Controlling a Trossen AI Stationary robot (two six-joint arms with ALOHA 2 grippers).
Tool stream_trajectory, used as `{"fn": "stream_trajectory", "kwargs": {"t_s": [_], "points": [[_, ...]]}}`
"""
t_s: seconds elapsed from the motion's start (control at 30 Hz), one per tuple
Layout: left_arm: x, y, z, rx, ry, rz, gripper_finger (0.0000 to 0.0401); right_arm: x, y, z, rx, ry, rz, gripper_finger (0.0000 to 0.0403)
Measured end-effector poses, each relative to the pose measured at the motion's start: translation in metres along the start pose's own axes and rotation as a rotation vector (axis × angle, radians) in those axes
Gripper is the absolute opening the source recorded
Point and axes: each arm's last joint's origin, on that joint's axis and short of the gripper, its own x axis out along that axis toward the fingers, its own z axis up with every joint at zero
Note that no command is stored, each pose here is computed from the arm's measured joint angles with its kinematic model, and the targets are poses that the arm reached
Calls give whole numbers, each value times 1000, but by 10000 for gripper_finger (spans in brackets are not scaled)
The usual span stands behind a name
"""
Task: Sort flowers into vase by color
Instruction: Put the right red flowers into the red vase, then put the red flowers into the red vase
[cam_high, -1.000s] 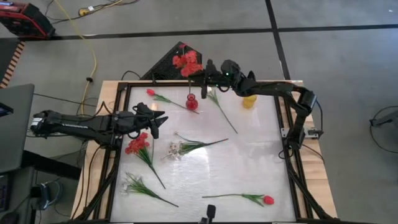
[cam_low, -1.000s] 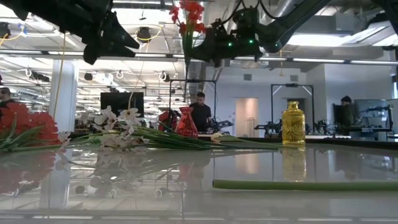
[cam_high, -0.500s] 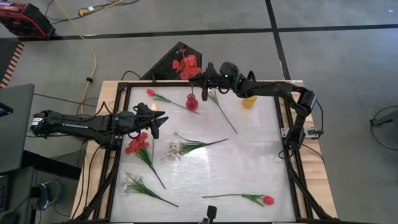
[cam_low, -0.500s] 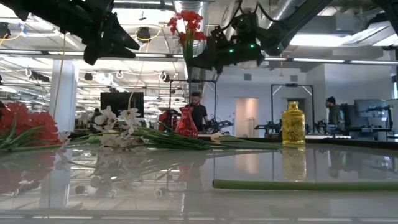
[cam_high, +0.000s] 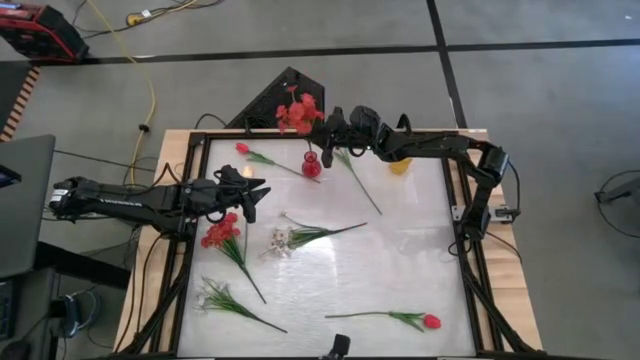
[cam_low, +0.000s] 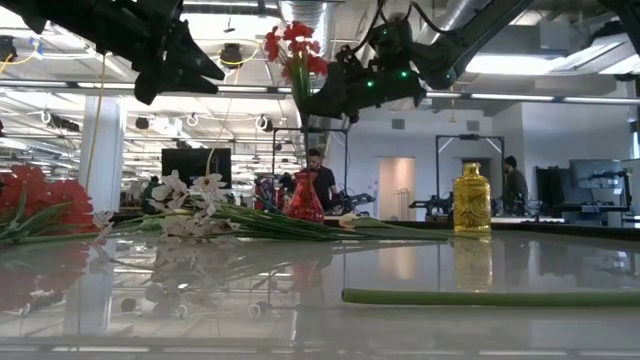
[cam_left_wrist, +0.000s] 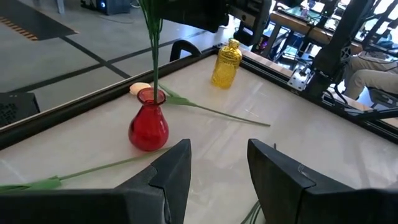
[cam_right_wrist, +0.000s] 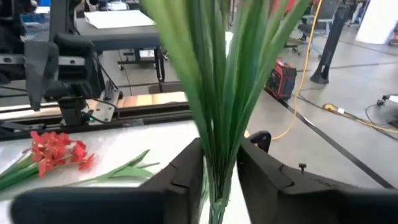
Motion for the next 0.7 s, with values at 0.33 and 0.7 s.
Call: {"fn": "stream_trajectory", "kwargs": {"t_s": [0.33,0.7], "points": [[0,-2,-2,0,44,-85,147,-13,-10,7,80,274,-15,257],[-4,-7,-15,-199,305,-306,147,-61,19,52,-61,556,108,304]]}}
